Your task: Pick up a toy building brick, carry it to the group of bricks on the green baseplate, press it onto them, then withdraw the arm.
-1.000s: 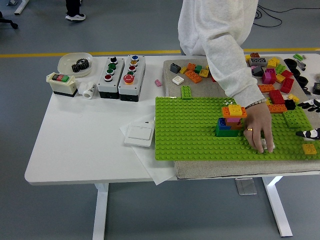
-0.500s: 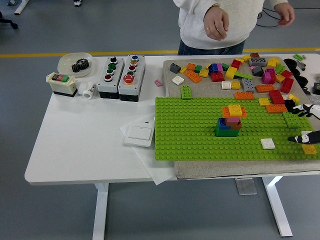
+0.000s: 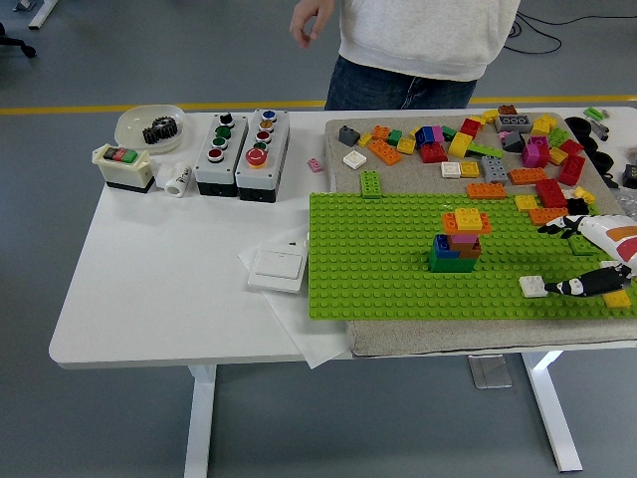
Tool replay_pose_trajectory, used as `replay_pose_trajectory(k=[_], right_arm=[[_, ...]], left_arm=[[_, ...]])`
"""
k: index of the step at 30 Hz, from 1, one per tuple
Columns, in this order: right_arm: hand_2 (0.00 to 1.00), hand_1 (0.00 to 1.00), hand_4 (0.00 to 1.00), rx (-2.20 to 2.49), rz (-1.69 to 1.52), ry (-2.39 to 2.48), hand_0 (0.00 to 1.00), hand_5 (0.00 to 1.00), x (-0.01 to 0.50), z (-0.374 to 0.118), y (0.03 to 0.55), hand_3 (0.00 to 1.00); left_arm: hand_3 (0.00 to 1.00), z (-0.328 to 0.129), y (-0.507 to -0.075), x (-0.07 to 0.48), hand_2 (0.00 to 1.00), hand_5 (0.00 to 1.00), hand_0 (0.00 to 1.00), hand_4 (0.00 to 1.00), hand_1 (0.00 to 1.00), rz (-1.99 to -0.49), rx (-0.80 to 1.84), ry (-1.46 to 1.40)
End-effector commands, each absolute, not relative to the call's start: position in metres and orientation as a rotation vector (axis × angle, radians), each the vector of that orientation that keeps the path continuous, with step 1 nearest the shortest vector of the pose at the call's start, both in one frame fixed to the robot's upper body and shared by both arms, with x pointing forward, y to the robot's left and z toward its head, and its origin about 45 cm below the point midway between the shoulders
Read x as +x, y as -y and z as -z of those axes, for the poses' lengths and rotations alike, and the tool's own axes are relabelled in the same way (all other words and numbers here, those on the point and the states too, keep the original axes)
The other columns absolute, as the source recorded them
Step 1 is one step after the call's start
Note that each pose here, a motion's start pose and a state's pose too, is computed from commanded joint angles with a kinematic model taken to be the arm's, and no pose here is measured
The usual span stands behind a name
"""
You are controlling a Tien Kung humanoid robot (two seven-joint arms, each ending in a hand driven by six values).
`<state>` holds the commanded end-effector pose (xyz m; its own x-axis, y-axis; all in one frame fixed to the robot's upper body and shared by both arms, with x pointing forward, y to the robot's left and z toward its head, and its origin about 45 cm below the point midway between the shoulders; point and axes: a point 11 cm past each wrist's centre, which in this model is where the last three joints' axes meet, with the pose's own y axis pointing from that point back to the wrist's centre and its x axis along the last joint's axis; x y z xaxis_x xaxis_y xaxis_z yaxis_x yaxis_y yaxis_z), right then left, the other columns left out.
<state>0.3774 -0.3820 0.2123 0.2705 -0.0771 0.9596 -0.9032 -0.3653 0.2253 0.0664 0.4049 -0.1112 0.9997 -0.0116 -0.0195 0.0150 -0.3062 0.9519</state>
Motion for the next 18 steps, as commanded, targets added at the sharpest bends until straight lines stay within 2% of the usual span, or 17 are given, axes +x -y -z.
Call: replay_pose_trajectory(k=[3,4,9,10,18], right_arm=[[0.714,0.666,0.967,1.676,-1.218,0.887,0.679,0.353,0.377,-0.211,0.376,0.74],[0.692,0.628,0.969,1.678,-1.22,0.882,0.65,0.357,0.378,-0.21,0.375,0.721],[0.692,0.628,0.969,1.682,-1.202,0.862,0.65,0.357,0.38,-0.203,0.371,0.721],[0.674,0.609,0.959,1.681,-1.197,0.861,0.615,0.361,0.381,-0.201,0.371,0.687],[0.667,0.607,0.942,1.679,-1.149,0.845,0.602,0.345,0.385,-0.19,0.369,0.663]], left_arm=[[0.601,0.111,-0.405,0.066,0.805,0.601,0.816,0.677,0.804,0.027,1.882,-0.003],[0.601,0.111,-0.405,0.066,0.805,0.602,0.816,0.677,0.803,0.027,1.882,-0.003],[0.601,0.111,-0.406,0.067,0.805,0.602,0.816,0.677,0.803,0.028,1.883,-0.003],[0.602,0.111,-0.406,0.067,0.806,0.602,0.815,0.678,0.803,0.028,1.883,-0.003],[0.602,0.111,-0.406,0.067,0.806,0.602,0.816,0.677,0.803,0.034,1.882,-0.002]])
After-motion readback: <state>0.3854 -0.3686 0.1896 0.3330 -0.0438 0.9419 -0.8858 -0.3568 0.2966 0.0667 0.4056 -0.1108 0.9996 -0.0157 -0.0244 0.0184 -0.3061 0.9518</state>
